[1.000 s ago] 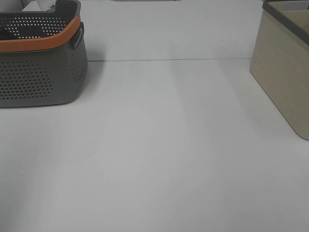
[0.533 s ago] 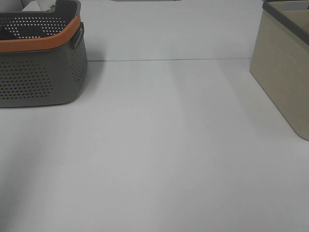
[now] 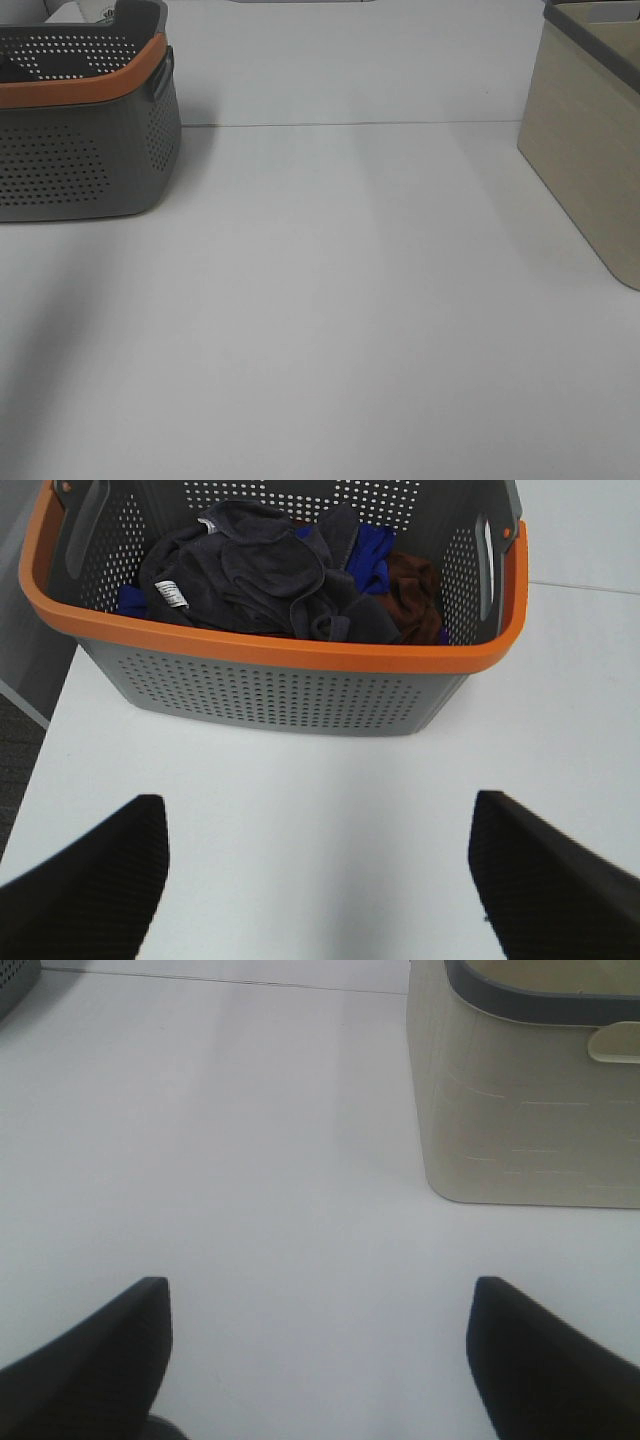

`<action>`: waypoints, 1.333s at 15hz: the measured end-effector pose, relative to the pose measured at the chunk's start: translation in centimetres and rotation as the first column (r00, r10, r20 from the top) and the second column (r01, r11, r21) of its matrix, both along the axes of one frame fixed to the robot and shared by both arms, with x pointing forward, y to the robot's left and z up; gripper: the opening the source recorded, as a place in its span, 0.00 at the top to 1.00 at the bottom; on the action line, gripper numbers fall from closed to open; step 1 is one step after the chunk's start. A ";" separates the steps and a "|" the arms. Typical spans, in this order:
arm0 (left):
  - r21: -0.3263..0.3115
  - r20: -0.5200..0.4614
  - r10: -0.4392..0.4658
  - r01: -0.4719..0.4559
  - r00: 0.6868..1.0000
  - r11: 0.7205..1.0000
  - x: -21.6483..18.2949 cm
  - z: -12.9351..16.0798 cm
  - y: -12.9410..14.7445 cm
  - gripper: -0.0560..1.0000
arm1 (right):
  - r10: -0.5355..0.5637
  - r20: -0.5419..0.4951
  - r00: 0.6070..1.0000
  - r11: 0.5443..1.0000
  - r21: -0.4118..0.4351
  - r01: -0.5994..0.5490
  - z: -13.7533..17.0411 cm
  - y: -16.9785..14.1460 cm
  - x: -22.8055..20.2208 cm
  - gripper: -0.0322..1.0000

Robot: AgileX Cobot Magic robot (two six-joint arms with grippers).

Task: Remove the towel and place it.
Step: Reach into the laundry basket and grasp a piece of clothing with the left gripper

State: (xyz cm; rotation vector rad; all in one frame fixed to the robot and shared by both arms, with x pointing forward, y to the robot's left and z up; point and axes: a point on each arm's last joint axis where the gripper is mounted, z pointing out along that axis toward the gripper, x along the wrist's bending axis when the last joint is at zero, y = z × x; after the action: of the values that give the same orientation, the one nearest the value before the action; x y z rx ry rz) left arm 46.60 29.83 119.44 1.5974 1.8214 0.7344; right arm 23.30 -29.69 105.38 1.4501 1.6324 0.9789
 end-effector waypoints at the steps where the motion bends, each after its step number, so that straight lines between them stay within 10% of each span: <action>1: -0.017 -0.006 0.016 -0.016 1.000 1.000 1.4 -0.1 0.0 0.22 | 0.000 0.000 1.000 1.000 0.000 0.000 0.0 0.0 0.0 0.20; 11: -0.154 -0.038 0.246 -0.249 0.969 0.956 14.6 -2.6 0.3 0.22 | 0.000 0.000 1.000 1.000 0.000 0.000 0.0 0.0 0.0 0.20; 20: -0.221 -0.059 0.428 -0.430 0.902 0.875 23.7 -11.7 0.8 0.22 | 0.000 0.000 1.000 1.000 0.000 0.000 0.0 0.0 0.0 0.20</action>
State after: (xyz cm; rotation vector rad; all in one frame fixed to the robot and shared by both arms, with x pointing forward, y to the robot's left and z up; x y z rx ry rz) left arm 70.32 30.62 107.78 1.0564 2.2099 0.6730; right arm 23.30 -29.69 105.38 1.4501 1.6324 0.9789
